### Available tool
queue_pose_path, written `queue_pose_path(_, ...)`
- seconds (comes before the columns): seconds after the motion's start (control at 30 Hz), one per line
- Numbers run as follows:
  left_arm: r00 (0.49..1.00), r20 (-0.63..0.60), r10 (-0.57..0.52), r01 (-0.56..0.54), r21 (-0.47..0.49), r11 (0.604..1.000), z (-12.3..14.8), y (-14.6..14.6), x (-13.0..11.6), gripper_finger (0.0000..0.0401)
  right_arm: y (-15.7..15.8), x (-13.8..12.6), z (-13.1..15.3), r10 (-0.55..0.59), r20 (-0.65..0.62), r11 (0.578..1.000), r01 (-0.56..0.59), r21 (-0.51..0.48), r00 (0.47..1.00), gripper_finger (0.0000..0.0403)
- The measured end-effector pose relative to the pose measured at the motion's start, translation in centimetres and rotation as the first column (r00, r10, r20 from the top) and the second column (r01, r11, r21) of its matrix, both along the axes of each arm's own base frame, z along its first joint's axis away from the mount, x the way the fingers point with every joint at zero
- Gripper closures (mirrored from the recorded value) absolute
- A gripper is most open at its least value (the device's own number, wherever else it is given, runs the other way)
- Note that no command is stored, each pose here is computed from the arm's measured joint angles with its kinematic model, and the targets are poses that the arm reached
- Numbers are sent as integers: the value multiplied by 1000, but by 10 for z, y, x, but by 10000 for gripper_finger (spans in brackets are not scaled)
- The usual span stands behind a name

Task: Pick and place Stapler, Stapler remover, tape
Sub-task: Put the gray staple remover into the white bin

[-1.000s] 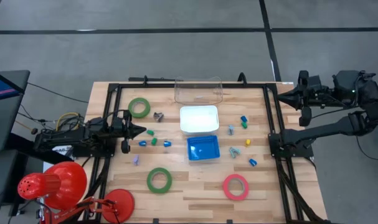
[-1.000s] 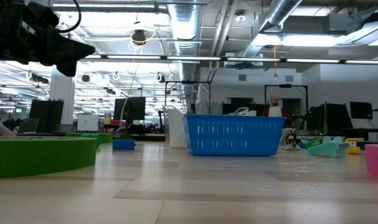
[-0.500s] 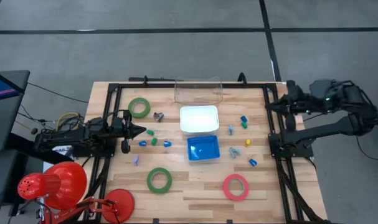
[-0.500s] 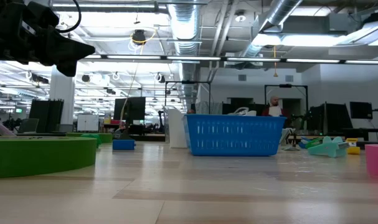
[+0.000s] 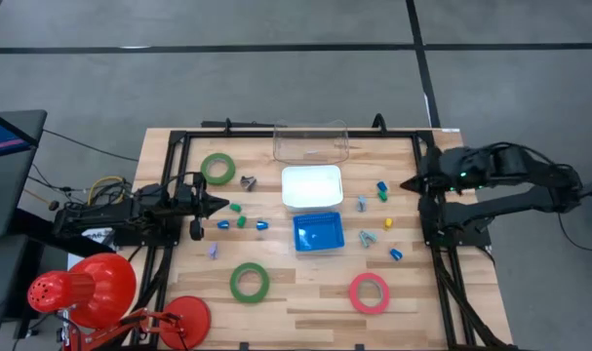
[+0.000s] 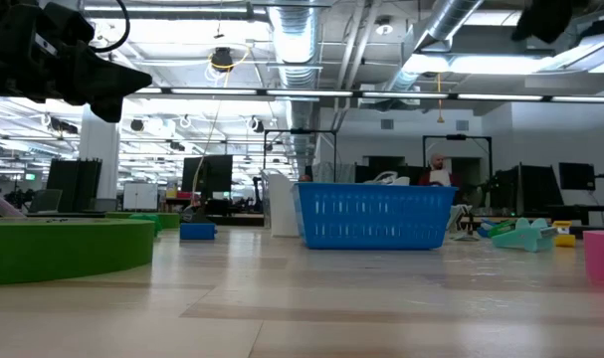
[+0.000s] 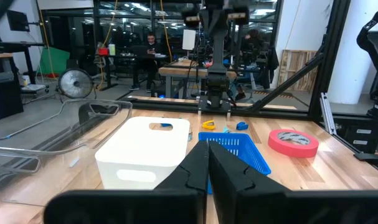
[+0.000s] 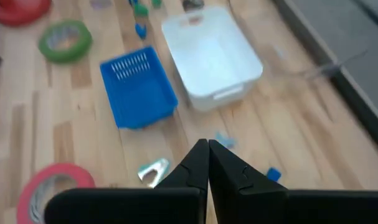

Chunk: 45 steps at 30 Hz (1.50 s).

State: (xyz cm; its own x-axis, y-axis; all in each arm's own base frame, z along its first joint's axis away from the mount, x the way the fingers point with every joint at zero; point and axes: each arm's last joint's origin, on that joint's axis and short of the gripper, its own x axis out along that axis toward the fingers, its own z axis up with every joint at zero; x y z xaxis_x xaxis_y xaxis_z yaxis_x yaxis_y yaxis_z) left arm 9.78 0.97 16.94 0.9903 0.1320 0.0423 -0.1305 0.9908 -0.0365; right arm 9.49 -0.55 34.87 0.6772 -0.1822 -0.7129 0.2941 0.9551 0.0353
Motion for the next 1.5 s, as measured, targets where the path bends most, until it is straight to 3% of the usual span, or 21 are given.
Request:
queue_pose_path(0.17, 1000, 0, 0, 0, 0, 1000, 0, 0, 0, 398, 0, 5, -22, 6, -76, 1000, -6, 3, 997, 393)
queue_pose_path(0.57, 1000, 0, -1, 1, 0, 1000, 0, 0, 0, 398, 1, 31, -50, 44, -226, 999, -45, 2, 973, 320)
queue_pose_path(1.07, 1000, 0, 0, 0, 0, 1000, 0, 0, 0, 398, 0, 83, -85, 41, -453, 999, -40, 12, 891, 235)
queue_pose_path(1.5, 1000, 0, 0, 0, 0, 1000, 0, 0, 0, 398, -11, 103, -99, 99, -500, 992, -128, -23, 860, 173)
